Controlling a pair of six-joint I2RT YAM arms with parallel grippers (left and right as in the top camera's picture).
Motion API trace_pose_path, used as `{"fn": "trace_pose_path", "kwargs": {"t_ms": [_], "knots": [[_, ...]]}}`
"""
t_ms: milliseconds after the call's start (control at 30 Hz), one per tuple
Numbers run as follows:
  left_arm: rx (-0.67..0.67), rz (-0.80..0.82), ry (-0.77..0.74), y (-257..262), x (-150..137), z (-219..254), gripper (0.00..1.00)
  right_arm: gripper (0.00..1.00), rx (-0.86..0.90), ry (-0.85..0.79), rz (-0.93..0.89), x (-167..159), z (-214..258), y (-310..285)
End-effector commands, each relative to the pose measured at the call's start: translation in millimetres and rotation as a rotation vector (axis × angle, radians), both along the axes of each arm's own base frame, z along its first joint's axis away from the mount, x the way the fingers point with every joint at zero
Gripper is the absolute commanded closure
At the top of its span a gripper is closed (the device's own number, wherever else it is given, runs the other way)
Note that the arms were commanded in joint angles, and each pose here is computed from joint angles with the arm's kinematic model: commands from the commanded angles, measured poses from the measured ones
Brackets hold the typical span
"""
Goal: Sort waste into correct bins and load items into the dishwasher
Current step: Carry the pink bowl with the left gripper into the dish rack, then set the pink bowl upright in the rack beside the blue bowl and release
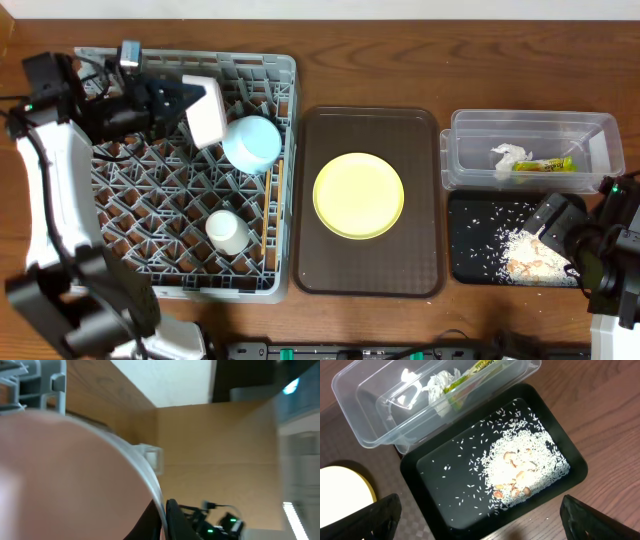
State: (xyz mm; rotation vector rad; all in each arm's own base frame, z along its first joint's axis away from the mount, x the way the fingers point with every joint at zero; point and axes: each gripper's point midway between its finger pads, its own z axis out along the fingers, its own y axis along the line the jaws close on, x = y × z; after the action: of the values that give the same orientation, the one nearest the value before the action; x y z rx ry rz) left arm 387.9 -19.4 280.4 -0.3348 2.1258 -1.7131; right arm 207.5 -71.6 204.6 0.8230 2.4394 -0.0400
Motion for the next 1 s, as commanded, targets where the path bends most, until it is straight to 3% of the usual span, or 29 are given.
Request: {"fn": "trace_pose_path", "kwargs": {"t_ms": [0, 200, 400, 533, 700, 967], "knots": [[-0.124, -0.039, -0.039, 1, 1, -2, 0.92, 0.01, -0.005, -0.015, -0.011, 0, 5, -2], [-0.124, -0.024, 0.038, 6, 6, -42, 0.92, 0.01, -0.005, -0.015, -0.011, 0, 5, -2], [-0.019, 0.053, 0.151, 30, 4, -85, 0.92, 0.01, -0.005, -0.015, -0.011, 0, 5, -2], [-0.044, 0.070, 0.168, 35, 0, -90, 0.92, 0.01, -0.005, -0.015, -0.011, 0, 5, -2], [-0.194, 0.050, 0.101, 30, -3, -69, 0.92, 0.01, -0.005, -0.015, -0.011, 0, 5, -2], [-0.204, 0.050, 0.127, 27, -10, -82, 0.92, 0.01, -0.005, -0.015, -0.011, 0, 5, -2]]}}
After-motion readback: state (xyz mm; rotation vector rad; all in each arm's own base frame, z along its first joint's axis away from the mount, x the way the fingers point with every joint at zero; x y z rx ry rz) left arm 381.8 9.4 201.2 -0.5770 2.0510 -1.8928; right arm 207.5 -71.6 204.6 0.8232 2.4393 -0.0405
